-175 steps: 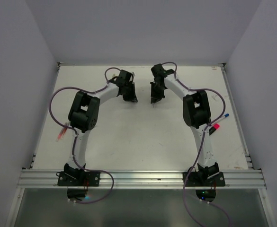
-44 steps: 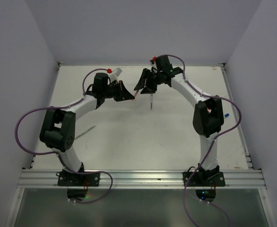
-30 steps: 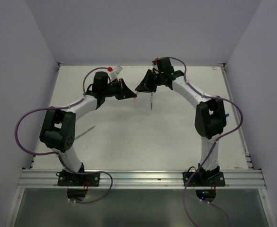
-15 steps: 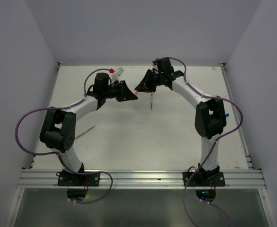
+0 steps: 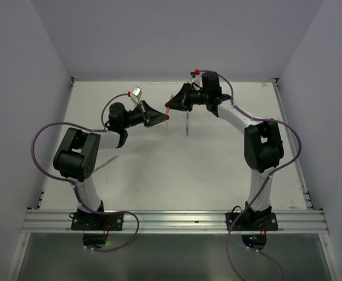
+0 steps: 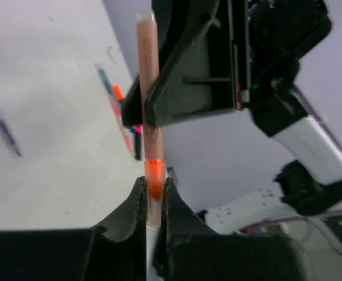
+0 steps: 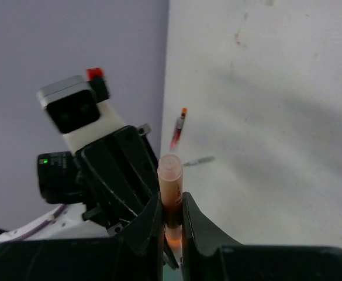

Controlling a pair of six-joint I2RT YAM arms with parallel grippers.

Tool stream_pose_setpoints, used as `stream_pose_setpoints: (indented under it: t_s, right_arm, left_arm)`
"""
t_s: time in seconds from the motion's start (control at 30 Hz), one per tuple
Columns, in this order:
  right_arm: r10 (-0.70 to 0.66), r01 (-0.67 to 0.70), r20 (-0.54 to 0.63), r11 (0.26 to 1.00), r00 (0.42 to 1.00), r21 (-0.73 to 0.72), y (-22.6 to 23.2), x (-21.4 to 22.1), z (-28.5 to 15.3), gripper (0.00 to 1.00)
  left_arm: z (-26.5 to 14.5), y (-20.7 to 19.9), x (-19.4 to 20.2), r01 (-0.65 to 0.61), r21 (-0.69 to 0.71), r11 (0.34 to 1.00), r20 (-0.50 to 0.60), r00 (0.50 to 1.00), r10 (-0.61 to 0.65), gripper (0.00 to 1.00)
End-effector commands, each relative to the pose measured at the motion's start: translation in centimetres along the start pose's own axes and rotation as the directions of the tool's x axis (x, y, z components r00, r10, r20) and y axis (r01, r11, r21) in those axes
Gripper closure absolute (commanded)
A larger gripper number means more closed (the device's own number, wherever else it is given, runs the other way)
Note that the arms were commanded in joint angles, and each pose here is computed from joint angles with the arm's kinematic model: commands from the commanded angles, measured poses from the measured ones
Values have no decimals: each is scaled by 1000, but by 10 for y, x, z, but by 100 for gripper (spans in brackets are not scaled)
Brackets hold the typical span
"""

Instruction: Open the pen caps

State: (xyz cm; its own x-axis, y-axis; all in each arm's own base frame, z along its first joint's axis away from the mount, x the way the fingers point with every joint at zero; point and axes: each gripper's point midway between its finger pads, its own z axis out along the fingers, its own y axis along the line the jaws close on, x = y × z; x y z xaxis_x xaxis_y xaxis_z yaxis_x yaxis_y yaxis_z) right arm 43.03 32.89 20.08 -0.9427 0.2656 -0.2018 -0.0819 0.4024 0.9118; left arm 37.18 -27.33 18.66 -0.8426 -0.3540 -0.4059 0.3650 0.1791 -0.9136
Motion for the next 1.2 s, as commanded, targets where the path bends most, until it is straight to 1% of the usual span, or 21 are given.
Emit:
stream_pose_setpoints:
  t_s: [0.0, 0.03, 0.13, 0.23, 0.27, 0.3, 0.33, 0.37, 0.4, 0.43, 0.47, 0.5, 0.53, 0.57, 0.63, 0.7, 0.77, 0.8, 0.83, 0.97, 1.17]
  right_arm:
    - [-115, 183, 222, 930, 968, -318, 88, -56, -35, 100]
    - [-95, 169, 227, 928, 969, -333, 91, -59, -37, 100]
    - [-75, 171, 260, 915, 963, -367, 91, -69, -42, 100]
    - [-80, 183, 294, 921, 953, -345, 86, -77, -45, 100]
    - [-48, 123, 265, 953, 963, -277, 68, -76, -39, 100]
    - [-71, 135, 267, 964, 961, -227, 69, -78, -40, 100]
    - [-153, 198, 298, 972, 942, -128, 58, -83, -40, 100]
    - [-83, 81, 214, 997, 973, 18, 22, -66, -36, 100]
    - [-96, 77, 193, 992, 977, 104, 9, -61, -39, 100]
    - [-166, 136, 169, 975, 971, 177, 4, -59, -44, 100]
    - [-113, 70, 122, 948, 986, 310, -25, -42, -53, 100]
    - [-117, 75, 94, 929, 989, 362, -35, -33, -58, 100]
    - [-138, 102, 61, 909, 989, 403, -45, -24, -63, 100]
    - [-129, 96, 40, 881, 991, 463, -54, -12, -72, 100]
    - [-134, 119, -9, 846, 991, 520, -72, 8, -79, 100]
    - [-144, 152, -59, 803, 988, 577, -84, 29, -81, 100]
    - [-153, 199, -128, 765, 980, 613, -92, 50, -78, 100]
    - [-152, 220, -160, 738, 975, 638, -100, 62, -77, 100]
    - [-143, 217, -166, 730, 976, 648, -105, 65, -77, 100]
    - [-135, 265, -239, 676, 962, 687, -124, 90, -72, 100]
    - [-102, 294, -293, 599, 951, 745, -154, 110, -78, 100]
  left_arm:
    - [-29, -99, 49, -91, 458, 884, -154, 972, 179, 100]
    - [-33, -104, 51, -86, 490, 867, -154, 971, 184, 100]
    - [-34, -102, 54, -82, 485, 871, -172, 967, 187, 100]
    - [-34, -100, 56, -81, 481, 873, -180, 965, 188, 100]
    - [-29, -88, 56, -57, 438, 897, -191, 969, 155, 100]
    - [-27, -84, 55, -52, 412, 910, -196, 970, 144, 100]
    - [-19, -62, 54, 53, 302, 952, -236, 972, 21, 100]
    - [-15, -55, 50, -55, 279, 959, -196, 974, 113, 100]
    - [-10, -42, 47, -72, 216, 974, -194, 974, 115, 100]
    - [-6, -27, 43, -101, 137, 985, -190, 973, 127, 100]
    - [-4, 3, 45, -170, -7, 985, -253, 954, 163, 100]
    - [-1, 22, 32, -237, -152, 960, -229, 953, 199, 100]
    - [-9, 43, 50, -266, -254, 930, -324, 929, 178, 100]
    - [-7, 56, 39, -294, -352, 888, -318, 931, 182, 100]
    - [-13, 71, 48, -284, -428, 858, -338, 931, 139, 100]
    - [-21, 90, 48, -302, -534, 790, -327, 935, 137, 100]
    - [-21, 101, 59, -339, -584, 737, -362, 922, 137, 100]
    - [-22, 108, 65, -363, -624, 692, -379, 915, 138, 100]
    - [-20, 106, 72, -374, -615, 694, -397, 908, 138, 100]
    - [-25, 122, 89, -420, -676, 605, -427, 893, 142, 100]
    - [-37, 141, 103, -440, -734, 517, -447, 887, 119, 100]
